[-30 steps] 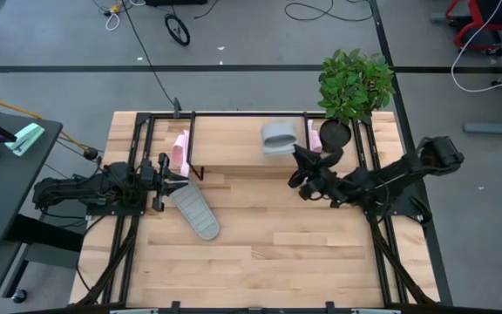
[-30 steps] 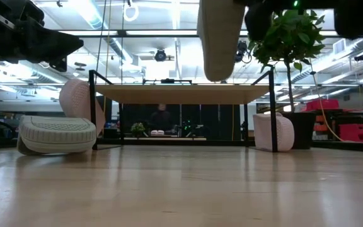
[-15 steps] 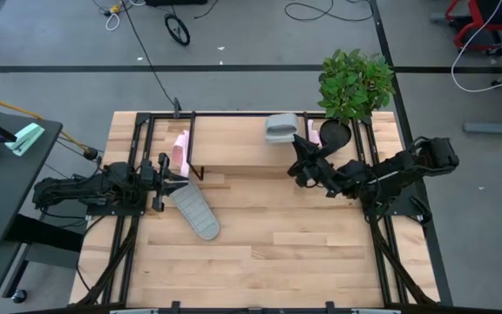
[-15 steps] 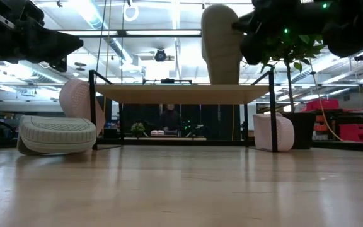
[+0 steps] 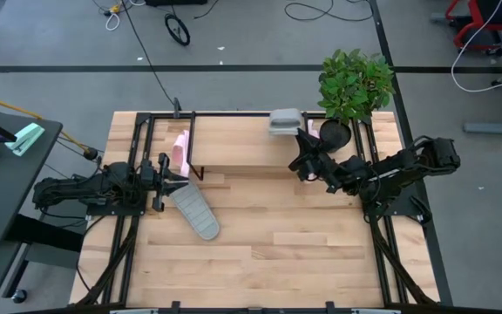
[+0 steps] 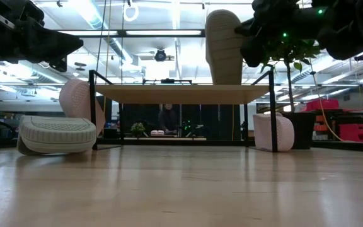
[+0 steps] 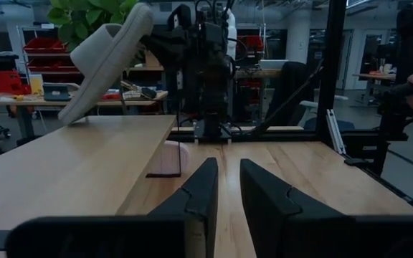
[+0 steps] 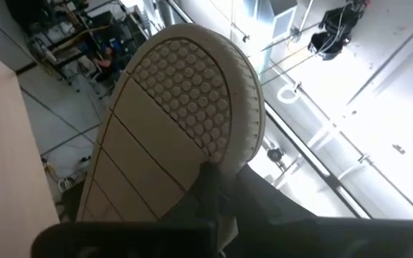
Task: Pick and place slides into the shelf
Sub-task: Put the right grey slide onto the shelf
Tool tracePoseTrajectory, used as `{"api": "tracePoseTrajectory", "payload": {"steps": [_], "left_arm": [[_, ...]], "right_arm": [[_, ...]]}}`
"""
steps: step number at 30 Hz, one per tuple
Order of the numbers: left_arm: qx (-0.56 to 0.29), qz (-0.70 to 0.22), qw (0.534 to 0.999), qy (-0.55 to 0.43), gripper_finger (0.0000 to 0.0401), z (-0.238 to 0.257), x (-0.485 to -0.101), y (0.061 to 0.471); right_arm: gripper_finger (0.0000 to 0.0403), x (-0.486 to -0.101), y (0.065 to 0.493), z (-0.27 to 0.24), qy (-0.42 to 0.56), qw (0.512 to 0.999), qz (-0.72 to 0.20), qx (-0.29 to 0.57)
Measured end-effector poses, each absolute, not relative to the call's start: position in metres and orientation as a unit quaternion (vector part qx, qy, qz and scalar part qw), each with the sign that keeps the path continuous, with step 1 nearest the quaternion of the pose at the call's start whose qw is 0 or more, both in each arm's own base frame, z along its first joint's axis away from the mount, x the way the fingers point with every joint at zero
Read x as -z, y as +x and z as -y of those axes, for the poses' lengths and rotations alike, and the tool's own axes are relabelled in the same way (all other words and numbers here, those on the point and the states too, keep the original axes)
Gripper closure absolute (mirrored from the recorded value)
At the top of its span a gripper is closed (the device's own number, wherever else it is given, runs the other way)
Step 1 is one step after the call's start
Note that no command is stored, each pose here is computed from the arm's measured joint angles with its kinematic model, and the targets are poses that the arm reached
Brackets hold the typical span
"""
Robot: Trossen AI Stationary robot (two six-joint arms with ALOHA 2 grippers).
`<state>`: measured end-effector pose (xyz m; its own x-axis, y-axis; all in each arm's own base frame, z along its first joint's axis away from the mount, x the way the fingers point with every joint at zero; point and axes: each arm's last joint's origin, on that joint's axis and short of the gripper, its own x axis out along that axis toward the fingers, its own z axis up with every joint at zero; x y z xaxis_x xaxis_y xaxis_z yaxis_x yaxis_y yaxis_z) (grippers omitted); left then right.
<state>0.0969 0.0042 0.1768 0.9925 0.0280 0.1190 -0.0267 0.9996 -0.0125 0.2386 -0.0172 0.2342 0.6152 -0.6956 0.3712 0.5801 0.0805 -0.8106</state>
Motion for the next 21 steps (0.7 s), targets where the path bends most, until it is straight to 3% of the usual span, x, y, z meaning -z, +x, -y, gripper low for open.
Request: {"api": "tracePoseTrajectory", "payload": {"steps": [21], "left_arm": [[-0.014, 0.059, 0.998, -0.005, 0.0339, -0.004, -0.177, 0.097]], "right_arm": [[0.0380, -0.226, 0.241, 0.003, -0.490, 0.757, -0.091, 0.423]]}}
